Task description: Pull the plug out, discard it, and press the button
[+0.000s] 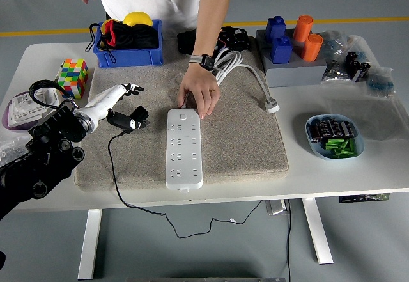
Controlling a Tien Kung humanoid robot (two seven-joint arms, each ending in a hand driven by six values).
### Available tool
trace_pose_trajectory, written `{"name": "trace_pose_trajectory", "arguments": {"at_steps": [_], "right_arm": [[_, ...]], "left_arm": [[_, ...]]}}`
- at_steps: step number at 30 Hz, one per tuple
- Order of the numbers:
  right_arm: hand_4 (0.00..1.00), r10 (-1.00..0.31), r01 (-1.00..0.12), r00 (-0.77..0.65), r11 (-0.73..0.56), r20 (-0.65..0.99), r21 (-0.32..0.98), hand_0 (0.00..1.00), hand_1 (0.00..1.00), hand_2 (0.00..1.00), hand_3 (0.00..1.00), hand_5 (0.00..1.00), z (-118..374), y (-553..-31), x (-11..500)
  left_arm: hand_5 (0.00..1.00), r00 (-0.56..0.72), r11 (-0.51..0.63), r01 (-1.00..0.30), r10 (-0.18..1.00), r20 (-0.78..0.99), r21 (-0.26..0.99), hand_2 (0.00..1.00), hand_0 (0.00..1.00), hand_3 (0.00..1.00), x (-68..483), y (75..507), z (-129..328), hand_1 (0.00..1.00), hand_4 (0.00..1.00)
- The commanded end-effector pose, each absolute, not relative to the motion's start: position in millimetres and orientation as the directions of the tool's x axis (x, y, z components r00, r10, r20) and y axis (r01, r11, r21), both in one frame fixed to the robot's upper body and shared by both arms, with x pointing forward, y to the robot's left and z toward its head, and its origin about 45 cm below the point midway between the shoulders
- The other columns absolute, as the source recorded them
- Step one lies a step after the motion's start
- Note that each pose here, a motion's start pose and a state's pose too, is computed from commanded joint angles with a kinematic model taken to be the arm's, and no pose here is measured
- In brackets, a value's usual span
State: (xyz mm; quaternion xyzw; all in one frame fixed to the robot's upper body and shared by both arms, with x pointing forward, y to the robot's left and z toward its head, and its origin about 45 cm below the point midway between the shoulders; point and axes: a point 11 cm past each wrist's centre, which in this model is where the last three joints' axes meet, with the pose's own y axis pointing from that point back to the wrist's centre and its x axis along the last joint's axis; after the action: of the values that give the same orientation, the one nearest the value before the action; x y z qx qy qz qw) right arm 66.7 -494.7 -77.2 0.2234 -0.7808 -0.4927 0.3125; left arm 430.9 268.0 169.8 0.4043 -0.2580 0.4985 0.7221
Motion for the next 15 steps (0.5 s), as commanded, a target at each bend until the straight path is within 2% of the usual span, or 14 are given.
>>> {"name": "trace_pose_trajectory", "arguments": {"at_steps": [3, 4, 9, 10, 15], "right_arm": [[0.653, -0.658, -0.040, -0.703, 0.416, 0.271, 0.908, 0.739, 0.663, 0.645, 0.613, 0.474, -77, -495, 67], [0.654, -0.658, -0.040, -0.702, 0.417, 0.271, 0.908, 0.739, 0.663, 0.645, 0.613, 0.473, -77, -496, 67], [0.654, -0.661, -0.043, -0.700, 0.418, 0.271, 0.908, 0.739, 0.663, 0.645, 0.613, 0.473, -76, -496, 68], [0.654, -0.662, -0.044, -0.699, 0.418, 0.271, 0.907, 0.739, 0.663, 0.645, 0.613, 0.473, -76, -496, 68], [0.654, -0.663, -0.044, -0.697, 0.419, 0.272, 0.907, 0.739, 0.663, 0.645, 0.613, 0.473, -76, -497, 69]], "left_arm": [[0.179, 0.345, 0.224, -0.938, 0.528, 0.776, 0.265, 0.894, 0.848, 0.889, 430, 255, 186, 0.907, 0.998], [0.173, 0.341, 0.236, -0.939, 0.530, 0.776, 0.250, 0.724, 0.751, 0.847, 430, 252, 190, 0.677, 0.970], [0.173, 0.337, 0.326, -0.929, 0.550, 0.764, 0.176, 0.724, 0.751, 0.847, 426, 225, 213, 0.677, 0.970], [0.025, 0.353, 0.344, -0.922, 0.553, 0.755, 0.179, 0.313, 0.254, 0.796, 424, 219, 215, 0.218, 0.727], [0.025, 0.411, 0.366, -0.902, 0.559, 0.720, 0.230, 0.313, 0.254, 0.796, 424, 207, 211, 0.218, 0.727]]}}
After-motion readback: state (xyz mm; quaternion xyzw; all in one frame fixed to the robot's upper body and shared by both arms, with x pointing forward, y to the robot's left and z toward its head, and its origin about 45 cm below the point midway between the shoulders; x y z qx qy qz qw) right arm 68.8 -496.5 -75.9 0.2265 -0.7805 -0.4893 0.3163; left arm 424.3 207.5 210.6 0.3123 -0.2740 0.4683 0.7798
